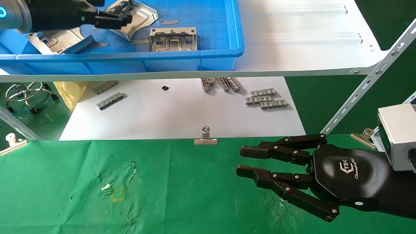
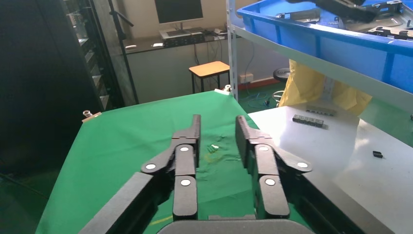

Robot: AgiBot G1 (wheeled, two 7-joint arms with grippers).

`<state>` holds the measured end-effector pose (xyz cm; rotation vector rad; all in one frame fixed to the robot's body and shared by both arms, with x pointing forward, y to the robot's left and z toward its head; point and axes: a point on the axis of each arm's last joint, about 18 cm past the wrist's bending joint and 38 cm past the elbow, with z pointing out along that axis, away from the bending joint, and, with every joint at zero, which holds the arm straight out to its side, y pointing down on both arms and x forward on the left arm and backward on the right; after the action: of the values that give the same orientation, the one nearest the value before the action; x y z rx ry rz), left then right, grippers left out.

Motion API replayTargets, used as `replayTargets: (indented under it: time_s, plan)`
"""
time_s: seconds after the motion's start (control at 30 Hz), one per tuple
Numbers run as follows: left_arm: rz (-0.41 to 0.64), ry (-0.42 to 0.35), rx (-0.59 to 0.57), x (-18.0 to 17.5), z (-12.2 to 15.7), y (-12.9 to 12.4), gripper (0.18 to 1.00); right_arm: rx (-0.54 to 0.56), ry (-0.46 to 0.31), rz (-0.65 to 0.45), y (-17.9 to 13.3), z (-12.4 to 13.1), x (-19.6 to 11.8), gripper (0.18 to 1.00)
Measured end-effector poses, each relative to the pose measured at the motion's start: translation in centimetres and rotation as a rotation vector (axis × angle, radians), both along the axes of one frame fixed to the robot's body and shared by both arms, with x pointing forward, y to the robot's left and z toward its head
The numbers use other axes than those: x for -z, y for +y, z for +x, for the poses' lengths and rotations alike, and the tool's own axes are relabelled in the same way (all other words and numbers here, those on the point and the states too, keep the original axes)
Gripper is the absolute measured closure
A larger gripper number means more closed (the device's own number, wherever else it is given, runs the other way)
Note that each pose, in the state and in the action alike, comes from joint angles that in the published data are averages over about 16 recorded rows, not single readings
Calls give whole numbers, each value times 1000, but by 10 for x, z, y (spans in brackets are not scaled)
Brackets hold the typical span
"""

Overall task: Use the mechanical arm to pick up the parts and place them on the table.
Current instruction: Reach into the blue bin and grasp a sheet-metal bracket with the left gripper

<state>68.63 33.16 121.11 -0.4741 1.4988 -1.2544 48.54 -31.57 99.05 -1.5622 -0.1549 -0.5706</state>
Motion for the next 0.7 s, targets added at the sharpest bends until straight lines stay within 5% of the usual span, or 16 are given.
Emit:
replayTargets:
  time_s: [0.4, 0.7]
  plan:
    - [-7, 24, 4, 9, -1, 8, 414, 0, 0, 0, 0, 0, 0, 642]
    - [-35, -3, -26, 8, 3, 16, 630, 0, 0, 0, 0, 0, 0, 428]
